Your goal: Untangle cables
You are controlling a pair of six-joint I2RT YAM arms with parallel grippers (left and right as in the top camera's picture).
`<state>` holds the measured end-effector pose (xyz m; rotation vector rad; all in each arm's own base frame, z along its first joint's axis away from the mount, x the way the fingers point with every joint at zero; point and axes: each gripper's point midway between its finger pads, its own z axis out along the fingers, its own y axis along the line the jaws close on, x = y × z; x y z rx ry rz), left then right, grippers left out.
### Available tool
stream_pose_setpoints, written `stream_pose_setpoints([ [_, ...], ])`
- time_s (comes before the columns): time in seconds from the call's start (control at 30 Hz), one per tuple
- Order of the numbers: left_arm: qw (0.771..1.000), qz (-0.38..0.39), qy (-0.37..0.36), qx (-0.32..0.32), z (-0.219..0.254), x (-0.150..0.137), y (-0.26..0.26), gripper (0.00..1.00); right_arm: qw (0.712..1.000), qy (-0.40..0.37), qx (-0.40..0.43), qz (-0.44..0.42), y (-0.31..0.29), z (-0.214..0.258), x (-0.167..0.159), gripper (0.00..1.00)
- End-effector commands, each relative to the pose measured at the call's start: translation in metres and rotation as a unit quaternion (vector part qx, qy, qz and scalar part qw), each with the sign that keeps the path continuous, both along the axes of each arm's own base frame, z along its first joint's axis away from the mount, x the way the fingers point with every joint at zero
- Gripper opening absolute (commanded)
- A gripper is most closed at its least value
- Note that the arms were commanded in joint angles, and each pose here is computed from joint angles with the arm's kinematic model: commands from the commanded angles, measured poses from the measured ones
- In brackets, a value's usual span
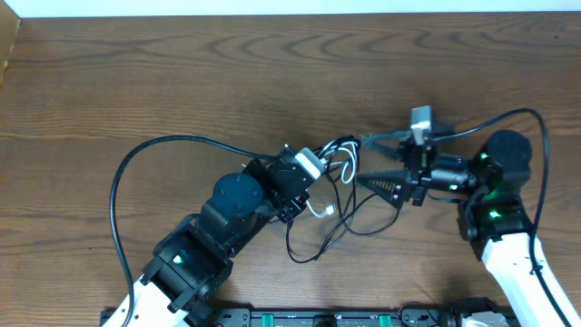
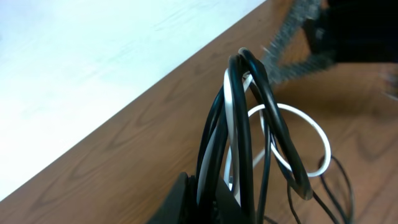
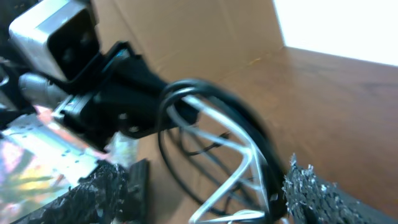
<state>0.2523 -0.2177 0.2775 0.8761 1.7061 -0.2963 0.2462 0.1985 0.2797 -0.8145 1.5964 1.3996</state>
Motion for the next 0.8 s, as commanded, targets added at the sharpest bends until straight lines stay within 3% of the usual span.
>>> stream_pose_setpoints([
  [0.0,0.999,0.030,-0.010,-0.004,0.006,0.006,0.008,0.08,0.999,0.007,0.002,0.042,0.016,0.002,-0.017,0.83],
  [0.23,0.999,0.004,0.017,-0.040,0.007,0.000,-0.004,0.08,1.000,0.000,-0.006,0.020,0.034,0.000,-0.014,0.95],
  [0.77,0.994,0.106,0.002,-0.012,0.003,0.020,0.027,0.08,1.000,0.010,-0.006,-0.018,0.018,-0.002,0.002,0.91],
])
